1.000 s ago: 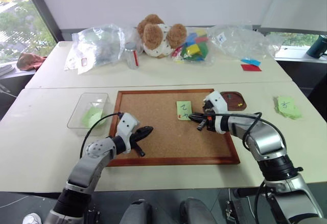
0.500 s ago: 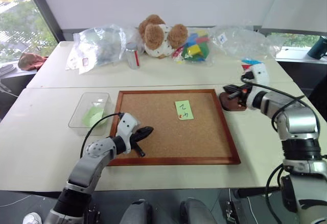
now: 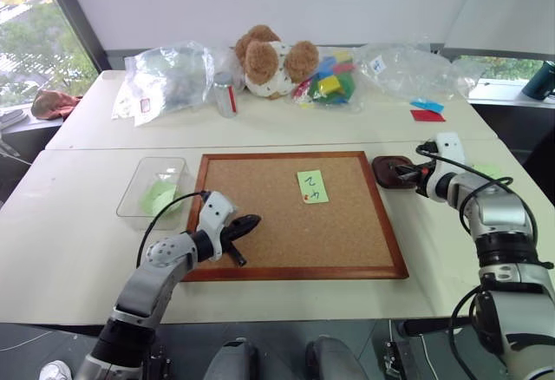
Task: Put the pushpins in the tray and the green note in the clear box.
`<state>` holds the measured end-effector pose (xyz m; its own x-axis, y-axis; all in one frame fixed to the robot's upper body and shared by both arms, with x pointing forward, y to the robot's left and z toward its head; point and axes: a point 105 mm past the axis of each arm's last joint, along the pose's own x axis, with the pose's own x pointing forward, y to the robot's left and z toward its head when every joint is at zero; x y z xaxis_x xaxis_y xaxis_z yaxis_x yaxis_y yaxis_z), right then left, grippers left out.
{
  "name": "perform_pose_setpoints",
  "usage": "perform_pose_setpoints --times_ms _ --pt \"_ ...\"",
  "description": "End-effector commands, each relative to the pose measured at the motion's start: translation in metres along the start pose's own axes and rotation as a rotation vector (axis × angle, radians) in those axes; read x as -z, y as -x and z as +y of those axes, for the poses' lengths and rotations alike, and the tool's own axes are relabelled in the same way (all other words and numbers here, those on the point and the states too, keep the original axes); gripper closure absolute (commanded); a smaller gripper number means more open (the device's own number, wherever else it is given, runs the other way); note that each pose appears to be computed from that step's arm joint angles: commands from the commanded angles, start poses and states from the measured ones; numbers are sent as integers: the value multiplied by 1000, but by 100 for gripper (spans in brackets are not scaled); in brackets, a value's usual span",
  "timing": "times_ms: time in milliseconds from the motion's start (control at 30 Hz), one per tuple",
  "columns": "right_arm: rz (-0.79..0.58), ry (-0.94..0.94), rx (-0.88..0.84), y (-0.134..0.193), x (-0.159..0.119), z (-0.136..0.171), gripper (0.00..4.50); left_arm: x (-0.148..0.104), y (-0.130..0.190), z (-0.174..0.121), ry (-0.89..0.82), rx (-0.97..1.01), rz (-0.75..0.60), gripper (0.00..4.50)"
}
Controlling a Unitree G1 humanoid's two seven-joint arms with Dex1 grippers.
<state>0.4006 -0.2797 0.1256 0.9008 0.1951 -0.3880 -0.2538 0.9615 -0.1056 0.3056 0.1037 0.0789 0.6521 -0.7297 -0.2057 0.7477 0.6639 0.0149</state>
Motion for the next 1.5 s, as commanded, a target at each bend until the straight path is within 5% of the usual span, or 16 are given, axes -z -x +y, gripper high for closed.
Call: perform_pose_setpoints --times_ms 33,100,400,667,1000,1100,1167,1500 --pt "-50 21 -6 2 -17 1 213 20 5 2 31 -17 69 450" --pt "-62 18 -6 3 -21 1 117 20 5 2 31 -17 69 450" --pt "-144 42 -52 16 -50 8 117 20 4 1 31 -13 69 450" --pt "-247 260 -463 39 -75 111 117 19 4 3 29 -12 67 450" --pt "-188 298 -629 28 -29 182 117 17 4 3 33 -20 60 450" --pt "-179 285 -634 24 -22 187 202 17 4 3 32 -20 61 450" --pt "-173 283 -628 21 -21 190 297 17 4 3 31 -20 61 450" --pt "-163 255 -590 9 -21 189 297 18 4 0 35 -16 62 450"
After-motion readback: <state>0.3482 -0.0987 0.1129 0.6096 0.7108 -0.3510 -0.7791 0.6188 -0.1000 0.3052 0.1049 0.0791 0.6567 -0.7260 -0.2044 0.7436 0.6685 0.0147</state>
